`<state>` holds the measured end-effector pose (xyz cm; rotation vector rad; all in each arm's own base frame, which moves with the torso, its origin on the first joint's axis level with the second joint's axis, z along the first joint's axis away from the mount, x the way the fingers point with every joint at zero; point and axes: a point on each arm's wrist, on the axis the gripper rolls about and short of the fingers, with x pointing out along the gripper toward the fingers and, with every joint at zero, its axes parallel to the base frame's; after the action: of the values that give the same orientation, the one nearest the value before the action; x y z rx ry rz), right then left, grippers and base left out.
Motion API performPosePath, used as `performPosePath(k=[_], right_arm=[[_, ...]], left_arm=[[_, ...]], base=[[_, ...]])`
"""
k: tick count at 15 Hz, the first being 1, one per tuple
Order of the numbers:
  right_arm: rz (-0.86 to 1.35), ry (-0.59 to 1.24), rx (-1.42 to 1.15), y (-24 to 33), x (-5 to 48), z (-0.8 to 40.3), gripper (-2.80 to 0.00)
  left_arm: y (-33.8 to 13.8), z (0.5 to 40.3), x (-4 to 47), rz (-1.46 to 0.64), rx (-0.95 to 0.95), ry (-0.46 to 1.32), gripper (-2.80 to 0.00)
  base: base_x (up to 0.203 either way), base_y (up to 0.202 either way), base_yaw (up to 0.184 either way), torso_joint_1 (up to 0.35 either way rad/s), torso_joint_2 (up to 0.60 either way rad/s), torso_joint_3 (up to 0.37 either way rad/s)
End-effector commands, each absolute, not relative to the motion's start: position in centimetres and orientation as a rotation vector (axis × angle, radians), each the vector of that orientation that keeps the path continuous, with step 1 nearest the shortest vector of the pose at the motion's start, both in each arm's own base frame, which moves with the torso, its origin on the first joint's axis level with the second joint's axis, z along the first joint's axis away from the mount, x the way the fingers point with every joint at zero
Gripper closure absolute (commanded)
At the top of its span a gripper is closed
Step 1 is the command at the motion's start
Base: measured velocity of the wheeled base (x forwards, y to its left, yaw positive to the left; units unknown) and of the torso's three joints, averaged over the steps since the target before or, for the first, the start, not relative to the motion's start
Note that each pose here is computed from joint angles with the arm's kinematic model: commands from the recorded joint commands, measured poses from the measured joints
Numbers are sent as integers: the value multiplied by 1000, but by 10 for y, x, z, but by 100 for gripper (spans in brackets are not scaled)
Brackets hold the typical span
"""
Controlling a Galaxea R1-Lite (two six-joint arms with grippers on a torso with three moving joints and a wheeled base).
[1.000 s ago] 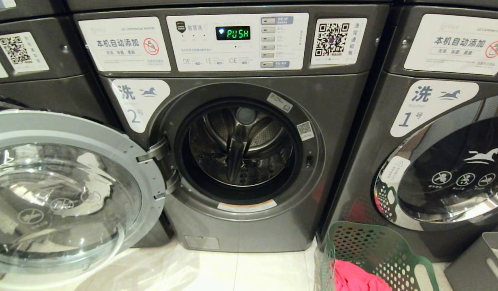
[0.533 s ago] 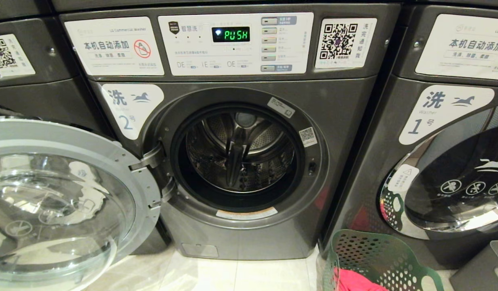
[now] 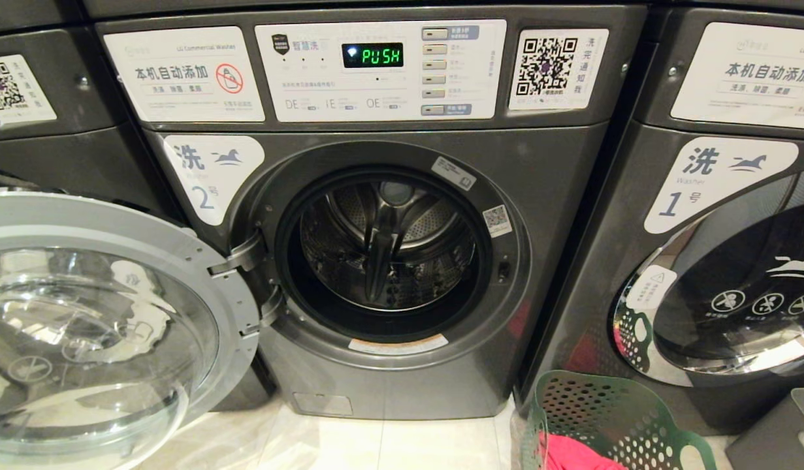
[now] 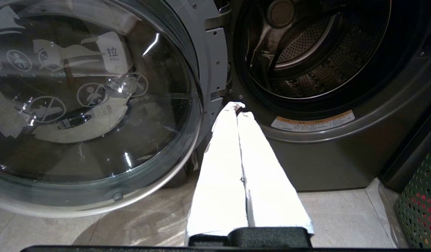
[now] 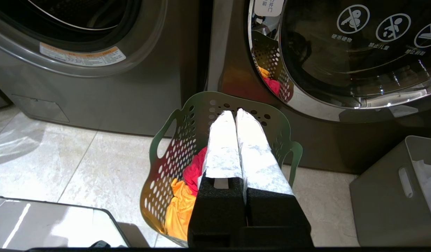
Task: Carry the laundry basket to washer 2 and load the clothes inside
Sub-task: Place the clothes into the washing machine
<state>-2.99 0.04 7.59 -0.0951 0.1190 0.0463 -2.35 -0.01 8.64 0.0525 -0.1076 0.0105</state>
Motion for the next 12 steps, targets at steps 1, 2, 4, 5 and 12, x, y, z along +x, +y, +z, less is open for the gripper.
performPosePath(k=[1, 2, 4, 5, 12], right_arm=[[47, 121, -97, 0, -30, 76, 0], [49, 120, -97, 0, -30, 76, 0], [49, 121, -97, 0, -30, 76, 0], [49, 120, -98, 0, -30, 76, 0], [54, 119, -104, 1, -30, 76, 0]], left_arm=[[0, 75, -20, 11, 52, -67, 0], [0, 75, -20, 9, 52, -67, 0], [0, 75, -20, 8, 57, -67, 0], [0, 75, -20, 8, 58, -67, 0], [0, 75, -20, 10, 57, -69, 0]], base=[[0, 0, 0, 1, 5, -85], [0, 0, 0, 2, 7, -130], [0, 0, 0, -1, 2, -174], [0, 0, 0, 2, 2, -188], [0, 0, 0, 1, 3, -195]])
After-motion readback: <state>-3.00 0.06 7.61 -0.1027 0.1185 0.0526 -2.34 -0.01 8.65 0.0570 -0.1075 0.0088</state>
